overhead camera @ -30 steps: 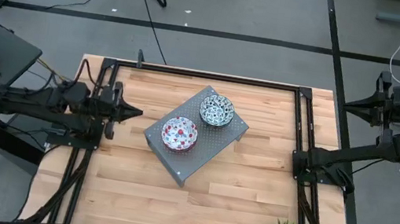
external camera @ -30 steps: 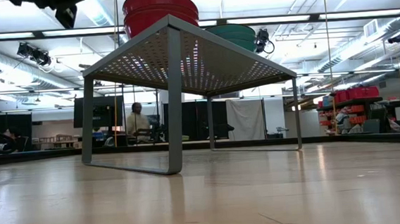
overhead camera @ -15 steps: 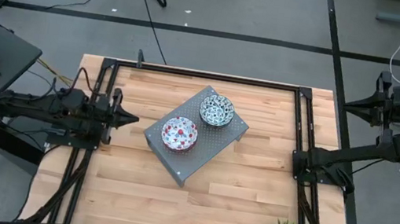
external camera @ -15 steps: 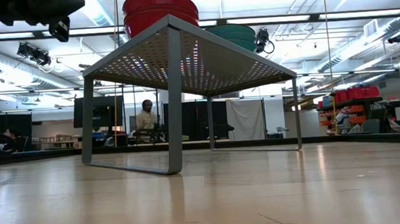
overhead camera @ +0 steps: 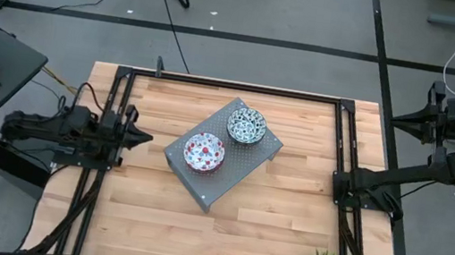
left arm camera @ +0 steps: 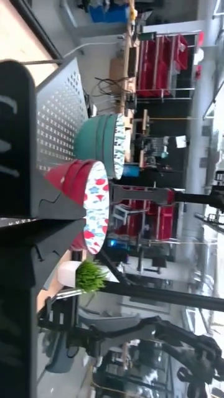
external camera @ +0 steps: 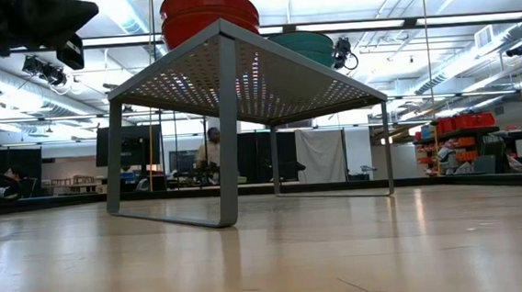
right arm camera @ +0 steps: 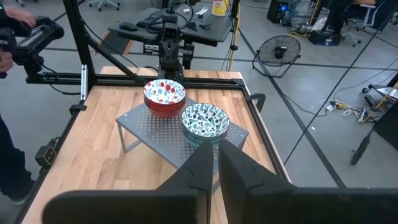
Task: Pick & Place Mini bowls
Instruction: Return to Home Position
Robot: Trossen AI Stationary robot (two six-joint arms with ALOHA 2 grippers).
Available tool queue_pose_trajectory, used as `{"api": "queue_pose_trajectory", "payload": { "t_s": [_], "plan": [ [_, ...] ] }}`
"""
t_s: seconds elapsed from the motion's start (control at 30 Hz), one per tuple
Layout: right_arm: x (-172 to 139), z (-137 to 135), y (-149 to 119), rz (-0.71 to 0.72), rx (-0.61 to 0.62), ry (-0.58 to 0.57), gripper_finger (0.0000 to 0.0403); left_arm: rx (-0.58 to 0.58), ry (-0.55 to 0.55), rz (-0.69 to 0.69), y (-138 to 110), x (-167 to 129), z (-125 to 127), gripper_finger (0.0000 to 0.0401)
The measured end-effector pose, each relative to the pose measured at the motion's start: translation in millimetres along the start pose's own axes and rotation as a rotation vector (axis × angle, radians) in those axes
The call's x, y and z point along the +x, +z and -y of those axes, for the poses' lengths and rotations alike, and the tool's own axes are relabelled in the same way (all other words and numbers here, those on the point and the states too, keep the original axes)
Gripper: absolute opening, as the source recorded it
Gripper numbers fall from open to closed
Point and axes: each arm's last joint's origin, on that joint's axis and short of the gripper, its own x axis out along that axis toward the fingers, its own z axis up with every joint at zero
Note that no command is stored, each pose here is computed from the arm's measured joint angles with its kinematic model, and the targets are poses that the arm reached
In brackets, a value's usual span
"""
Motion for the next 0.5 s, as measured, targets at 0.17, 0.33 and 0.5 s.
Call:
{"api": "queue_pose_trajectory", "payload": {
  "t_s": [0.17,0.33,0.5],
  "plan": [
    [0.0,0.0,0.0,0.000,0.000,0.000,0.0027,-0.007,-0.023,0.055,-9.5,-0.6,-0.3,0.0000],
    [0.0,0.0,0.0,0.000,0.000,0.000,0.0027,-0.008,-0.069,0.053,-21.7,1.1,0.0,0.0000],
    [0.0,0.0,0.0,0.000,0.000,0.000,0.0027,0.000,-0.067,0.011,-35.8,2.2,-1.1,0.0000]
  ]
}}
